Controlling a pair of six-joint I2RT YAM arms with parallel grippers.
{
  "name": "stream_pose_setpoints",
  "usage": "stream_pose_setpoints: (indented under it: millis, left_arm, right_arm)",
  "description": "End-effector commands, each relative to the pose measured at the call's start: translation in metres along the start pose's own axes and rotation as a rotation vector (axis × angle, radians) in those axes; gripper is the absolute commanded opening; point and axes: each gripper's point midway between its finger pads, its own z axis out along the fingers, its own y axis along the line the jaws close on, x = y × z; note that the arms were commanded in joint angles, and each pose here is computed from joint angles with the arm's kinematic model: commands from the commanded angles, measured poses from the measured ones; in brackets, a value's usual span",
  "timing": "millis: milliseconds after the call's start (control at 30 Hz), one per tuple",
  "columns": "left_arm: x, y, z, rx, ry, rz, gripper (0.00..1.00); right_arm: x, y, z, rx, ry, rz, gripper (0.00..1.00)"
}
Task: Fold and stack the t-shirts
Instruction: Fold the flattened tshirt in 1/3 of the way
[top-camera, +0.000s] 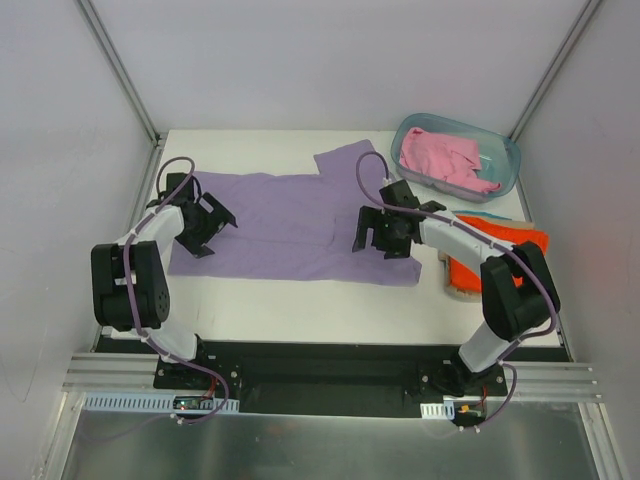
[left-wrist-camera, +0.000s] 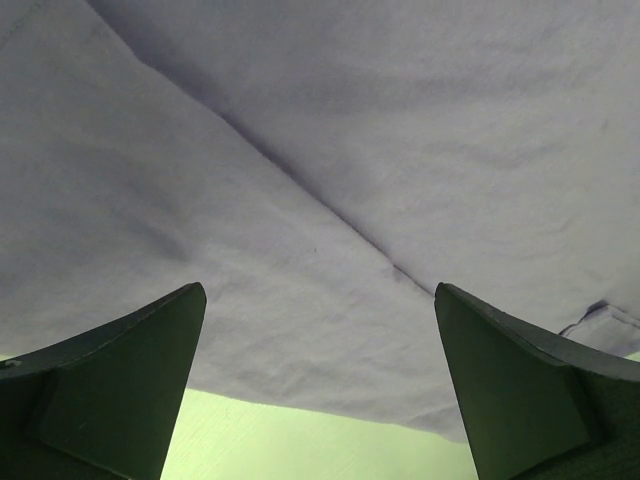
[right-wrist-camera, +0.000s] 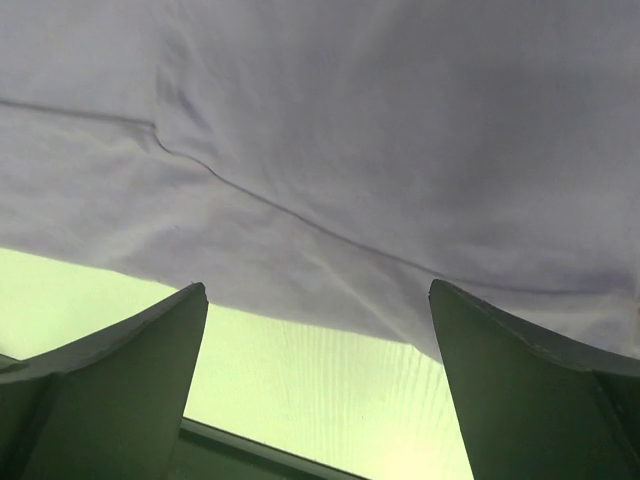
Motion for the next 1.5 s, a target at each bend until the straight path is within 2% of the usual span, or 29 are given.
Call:
stream_pose_setpoints:
  millis: [0,167,300,367,533,633,733,1033,1300,1467]
  left_arm:
    - [-0.003,-0.010,0.005,0.027,0.017,0.025,0.99]
    - [0.000,0.000,0.014,-0.014,0.030,0.021,0.99]
    - [0.000,0.012,0.020,-0.037,0.045,-0.004,0.99]
    - [0.000,0.018,0.020,-0.046,0.048,-0.018,0.99]
    - [0.008,0.036,0.020,-0.063,0.075,-0.056,0.99]
    - [0.037,0.055,0.019,-0.061,0.160,-0.069,0.99]
    - [0.056,0.081,0.016,-0.125,0.171,-0.075,0.99]
    - [0.095,0.122,-0.008,-0.213,0.152,-0.153,0.99]
    - [0.126,0.142,-0.018,-0.248,0.152,-0.257,0.99]
    - [0.135,0.143,-0.029,-0.225,0.146,-0.281,0.99]
  right_arm:
    - [0.015,-0.010,-0.010,0.028,0.017,-0.019,0.97]
    - [0.018,-0.033,0.010,0.141,0.046,-0.035,0.97]
    - [-0.008,-0.058,0.020,0.296,-0.018,-0.059,0.97]
    - [-0.009,-0.068,0.024,0.336,0.001,-0.053,0.97]
    - [0.021,-0.061,0.034,0.250,0.096,-0.057,0.97]
    - [0.046,-0.048,0.033,0.180,0.144,-0.085,0.97]
    - [0.068,-0.049,0.024,0.178,0.174,-0.113,0.97]
    - [0.102,-0.060,-0.016,0.174,0.163,-0.144,0.97]
    - [0.132,-0.066,-0.024,0.147,0.200,-0.151,0.97]
    - [0.133,-0.064,-0.036,0.130,0.174,-0.175,0.97]
